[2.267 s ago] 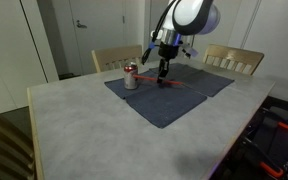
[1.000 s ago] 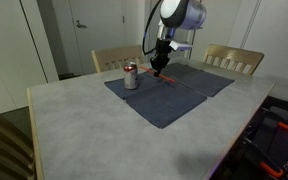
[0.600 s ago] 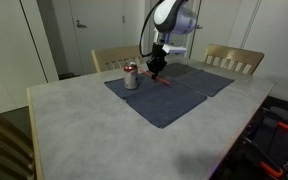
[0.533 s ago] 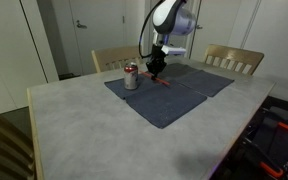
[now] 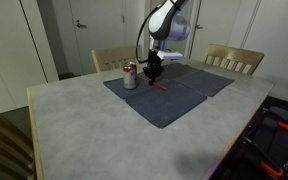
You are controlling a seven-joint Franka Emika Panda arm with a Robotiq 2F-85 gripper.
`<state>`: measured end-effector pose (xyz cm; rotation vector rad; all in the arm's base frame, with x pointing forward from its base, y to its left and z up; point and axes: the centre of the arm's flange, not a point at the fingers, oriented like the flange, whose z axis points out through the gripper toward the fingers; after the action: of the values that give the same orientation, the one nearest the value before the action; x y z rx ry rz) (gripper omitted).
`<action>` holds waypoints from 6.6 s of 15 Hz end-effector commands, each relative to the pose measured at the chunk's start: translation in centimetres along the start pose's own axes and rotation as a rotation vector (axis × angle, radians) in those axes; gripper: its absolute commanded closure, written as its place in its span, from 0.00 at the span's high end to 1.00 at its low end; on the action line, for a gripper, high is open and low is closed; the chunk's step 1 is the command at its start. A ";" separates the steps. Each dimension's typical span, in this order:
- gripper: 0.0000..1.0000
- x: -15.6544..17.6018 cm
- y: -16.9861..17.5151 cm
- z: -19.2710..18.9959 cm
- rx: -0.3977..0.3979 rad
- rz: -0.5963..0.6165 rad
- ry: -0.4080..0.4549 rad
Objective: Put the orange straw in the can
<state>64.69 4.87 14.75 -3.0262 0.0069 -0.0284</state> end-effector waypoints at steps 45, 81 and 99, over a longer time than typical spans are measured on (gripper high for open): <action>1.00 0.5 -2.2 -4.5 -0.137 -0.016 -0.029; 0.29 3.4 -2.3 0.1 -0.124 -0.130 0.010; 0.02 3.5 -2.4 0.2 -0.130 -0.128 -0.004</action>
<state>68.02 7.78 14.90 -3.1572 -0.2005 -0.0686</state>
